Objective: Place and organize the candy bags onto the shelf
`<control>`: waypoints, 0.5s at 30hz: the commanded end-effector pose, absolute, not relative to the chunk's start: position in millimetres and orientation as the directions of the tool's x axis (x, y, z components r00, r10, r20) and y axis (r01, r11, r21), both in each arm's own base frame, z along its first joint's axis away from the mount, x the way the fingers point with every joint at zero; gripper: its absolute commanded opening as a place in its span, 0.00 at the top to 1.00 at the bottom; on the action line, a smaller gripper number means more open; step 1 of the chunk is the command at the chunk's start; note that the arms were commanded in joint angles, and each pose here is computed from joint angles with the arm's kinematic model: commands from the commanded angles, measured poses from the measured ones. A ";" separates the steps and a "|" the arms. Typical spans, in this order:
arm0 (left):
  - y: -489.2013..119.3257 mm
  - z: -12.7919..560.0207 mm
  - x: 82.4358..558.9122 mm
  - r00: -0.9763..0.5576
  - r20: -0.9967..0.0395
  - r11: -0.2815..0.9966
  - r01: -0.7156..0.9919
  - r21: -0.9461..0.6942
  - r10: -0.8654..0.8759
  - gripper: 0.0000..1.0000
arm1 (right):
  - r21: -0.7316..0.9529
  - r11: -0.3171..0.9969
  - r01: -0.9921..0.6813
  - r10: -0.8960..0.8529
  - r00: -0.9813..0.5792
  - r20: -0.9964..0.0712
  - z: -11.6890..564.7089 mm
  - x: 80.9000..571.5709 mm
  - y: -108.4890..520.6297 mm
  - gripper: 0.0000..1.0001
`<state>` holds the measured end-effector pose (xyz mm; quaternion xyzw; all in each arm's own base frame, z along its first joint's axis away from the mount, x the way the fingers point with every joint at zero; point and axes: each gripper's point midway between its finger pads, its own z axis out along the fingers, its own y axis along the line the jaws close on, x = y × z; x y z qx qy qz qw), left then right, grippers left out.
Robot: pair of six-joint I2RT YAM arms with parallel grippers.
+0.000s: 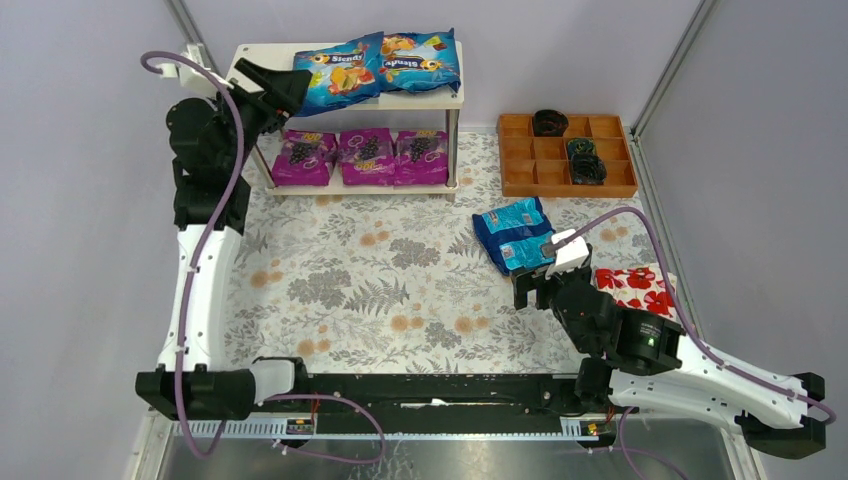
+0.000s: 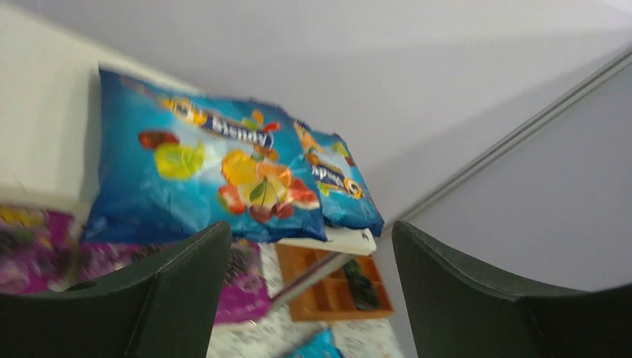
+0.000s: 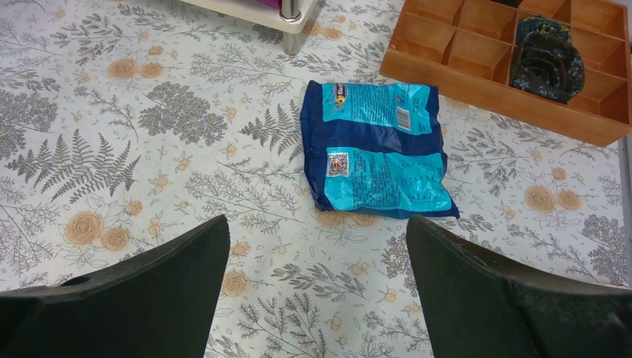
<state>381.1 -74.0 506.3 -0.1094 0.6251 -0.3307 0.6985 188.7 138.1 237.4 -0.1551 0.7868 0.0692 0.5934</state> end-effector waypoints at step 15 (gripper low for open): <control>-66.5 414.7 428.3 -0.200 -0.286 0.280 0.061 -0.958 -0.937 0.26 | -0.018 0.948 -0.318 -0.100 -0.243 -0.965 241.1 188.3 138.2 0.05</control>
